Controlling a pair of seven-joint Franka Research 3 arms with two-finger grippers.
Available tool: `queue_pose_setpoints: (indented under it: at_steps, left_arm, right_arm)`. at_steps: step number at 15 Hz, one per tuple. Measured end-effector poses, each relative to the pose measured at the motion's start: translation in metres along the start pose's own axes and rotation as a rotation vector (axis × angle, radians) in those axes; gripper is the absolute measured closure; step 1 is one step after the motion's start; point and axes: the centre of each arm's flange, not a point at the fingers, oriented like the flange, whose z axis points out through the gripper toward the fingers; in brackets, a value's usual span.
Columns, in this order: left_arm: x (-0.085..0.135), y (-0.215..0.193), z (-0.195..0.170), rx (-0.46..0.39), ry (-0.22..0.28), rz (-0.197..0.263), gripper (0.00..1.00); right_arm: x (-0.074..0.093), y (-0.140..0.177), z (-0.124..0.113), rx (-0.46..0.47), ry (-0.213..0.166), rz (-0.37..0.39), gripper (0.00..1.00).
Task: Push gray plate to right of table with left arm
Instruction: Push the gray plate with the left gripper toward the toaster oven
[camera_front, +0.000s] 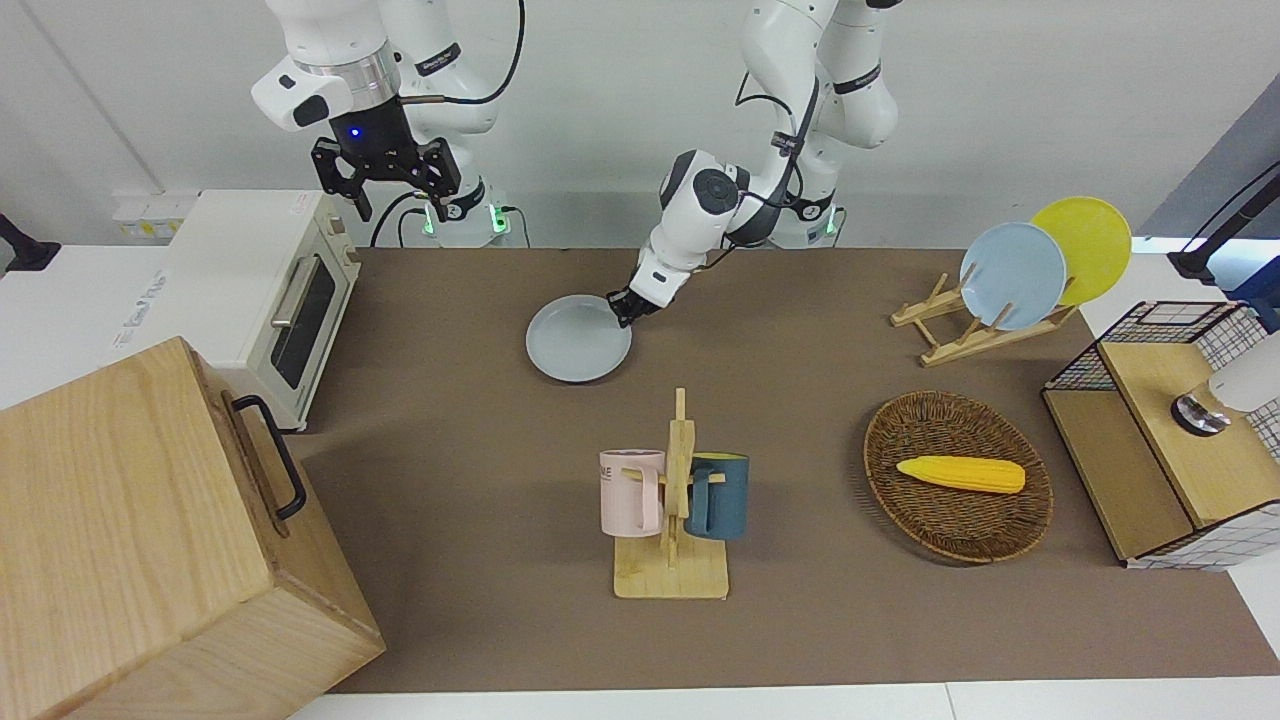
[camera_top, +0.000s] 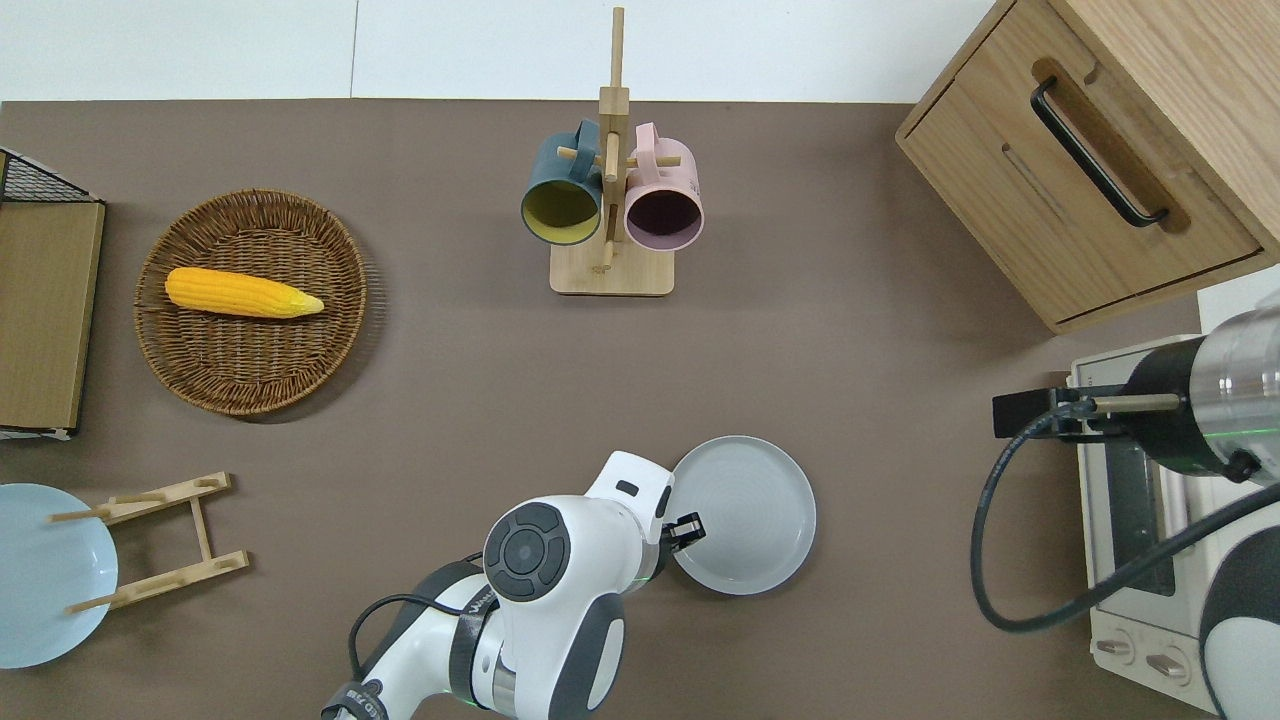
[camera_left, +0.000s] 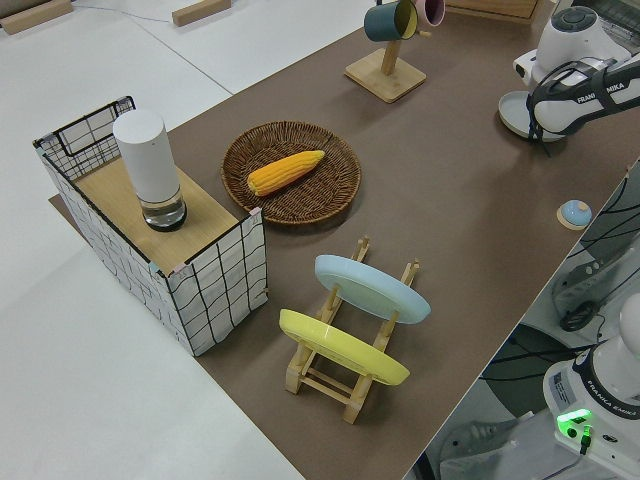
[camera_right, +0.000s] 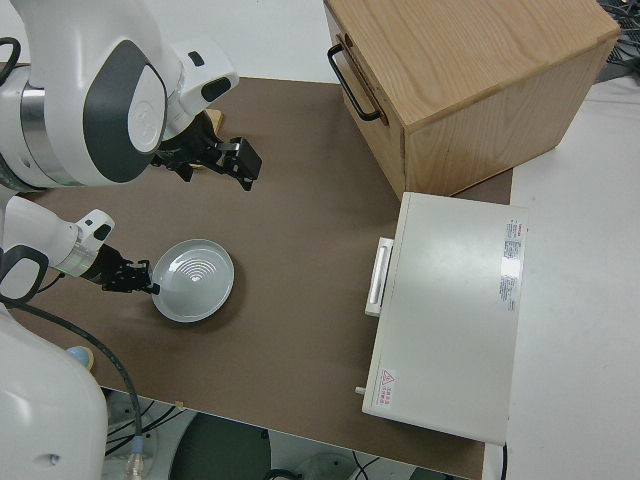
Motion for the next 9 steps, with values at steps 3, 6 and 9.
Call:
queue_pose_setpoints:
  at_steps: [3, 6, 9]
  left_arm:
    - [-0.002, 0.006, 0.004, -0.005, 0.007, 0.005, 0.96]
    - [-0.002, 0.006, 0.015, -0.004, 0.022, 0.008, 0.95]
    - [-0.007, 0.009, 0.025, -0.004, 0.035, 0.022, 0.92]
  right_arm:
    - [0.0, 0.0, 0.0, 0.0, 0.0, 0.0, 0.0]
    - [0.0, 0.0, 0.0, 0.0, 0.0, 0.0, 0.0]
    - [0.0, 0.0, 0.0, 0.0, 0.0, 0.0, 0.0]
